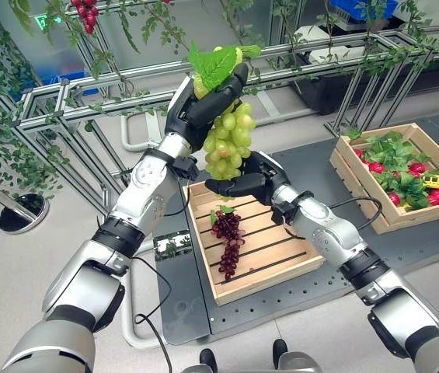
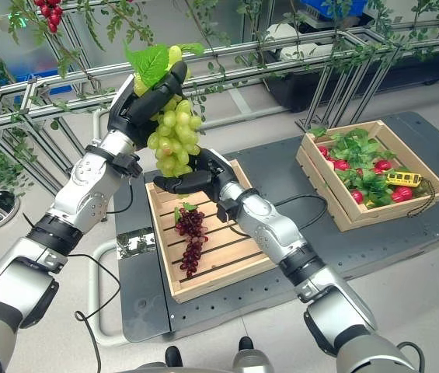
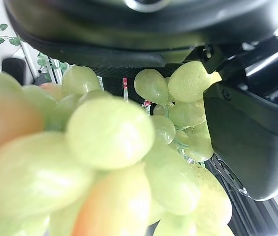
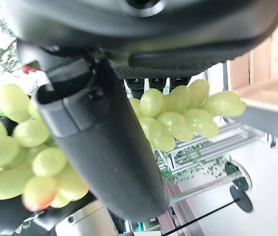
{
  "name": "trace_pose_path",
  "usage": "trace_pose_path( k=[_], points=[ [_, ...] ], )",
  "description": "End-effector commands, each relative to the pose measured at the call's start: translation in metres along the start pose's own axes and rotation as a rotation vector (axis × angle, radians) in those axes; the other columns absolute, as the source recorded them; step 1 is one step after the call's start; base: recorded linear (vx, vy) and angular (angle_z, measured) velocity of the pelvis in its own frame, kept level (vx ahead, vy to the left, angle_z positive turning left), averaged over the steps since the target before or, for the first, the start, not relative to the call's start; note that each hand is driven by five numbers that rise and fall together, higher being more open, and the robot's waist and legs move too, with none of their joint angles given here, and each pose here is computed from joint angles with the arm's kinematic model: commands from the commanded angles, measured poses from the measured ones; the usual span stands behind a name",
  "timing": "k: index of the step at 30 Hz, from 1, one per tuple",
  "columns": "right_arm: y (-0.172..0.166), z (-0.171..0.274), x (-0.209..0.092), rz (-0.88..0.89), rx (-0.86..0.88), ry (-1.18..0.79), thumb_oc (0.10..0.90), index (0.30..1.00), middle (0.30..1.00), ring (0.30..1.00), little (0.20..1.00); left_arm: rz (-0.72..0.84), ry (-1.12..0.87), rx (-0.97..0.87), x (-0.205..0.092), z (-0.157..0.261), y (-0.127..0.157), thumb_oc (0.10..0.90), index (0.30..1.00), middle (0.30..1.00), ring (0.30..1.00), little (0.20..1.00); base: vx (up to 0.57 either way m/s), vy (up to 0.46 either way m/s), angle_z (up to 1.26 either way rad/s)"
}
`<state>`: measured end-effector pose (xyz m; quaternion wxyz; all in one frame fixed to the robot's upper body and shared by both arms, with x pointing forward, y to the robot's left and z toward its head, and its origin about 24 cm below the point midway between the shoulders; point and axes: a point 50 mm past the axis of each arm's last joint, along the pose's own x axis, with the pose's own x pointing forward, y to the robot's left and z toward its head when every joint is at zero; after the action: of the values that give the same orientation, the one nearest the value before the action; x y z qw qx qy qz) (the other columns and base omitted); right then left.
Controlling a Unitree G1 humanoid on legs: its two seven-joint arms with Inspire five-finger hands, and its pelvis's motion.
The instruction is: Pick up the fruits from the basket on one side to the basket on the other side
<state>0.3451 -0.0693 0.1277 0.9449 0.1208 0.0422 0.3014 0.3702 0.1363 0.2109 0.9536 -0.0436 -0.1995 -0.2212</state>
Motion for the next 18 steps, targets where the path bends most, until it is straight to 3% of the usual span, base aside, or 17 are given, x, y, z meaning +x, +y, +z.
trace_pose_path(
  k=[1, 10, 18],
  points=[
    [0.025, 0.026, 0.024, 0.053, 0.104, -0.105, 0.800, 0.900, 0.900, 0.900, 0.900, -0.137, -0.275, 0.029, 0.044, 0.068, -0.034, 0.400, 0.300, 0.300, 0.300, 0.300, 0.01, -0.015, 0.06],
    [0.044, 0.041, 0.038, 0.033, 0.237, -0.205, 0.800, 0.900, 0.900, 0.900, 0.900, -0.192, -0.192, -0.009, 0.046, 0.048, -0.047, 0.400, 0.300, 0.300, 0.300, 0.300, 0.01, -0.014, 0.03],
    [0.045, 0.055, 0.034, 0.022, 0.300, -0.323, 0.800, 0.900, 0.900, 0.900, 0.900, -0.228, -0.098, 0.086, 0.038, 0.025, -0.041, 0.400, 0.300, 0.300, 0.300, 0.300, 0.01, -0.001, 0.00]
  ],
)
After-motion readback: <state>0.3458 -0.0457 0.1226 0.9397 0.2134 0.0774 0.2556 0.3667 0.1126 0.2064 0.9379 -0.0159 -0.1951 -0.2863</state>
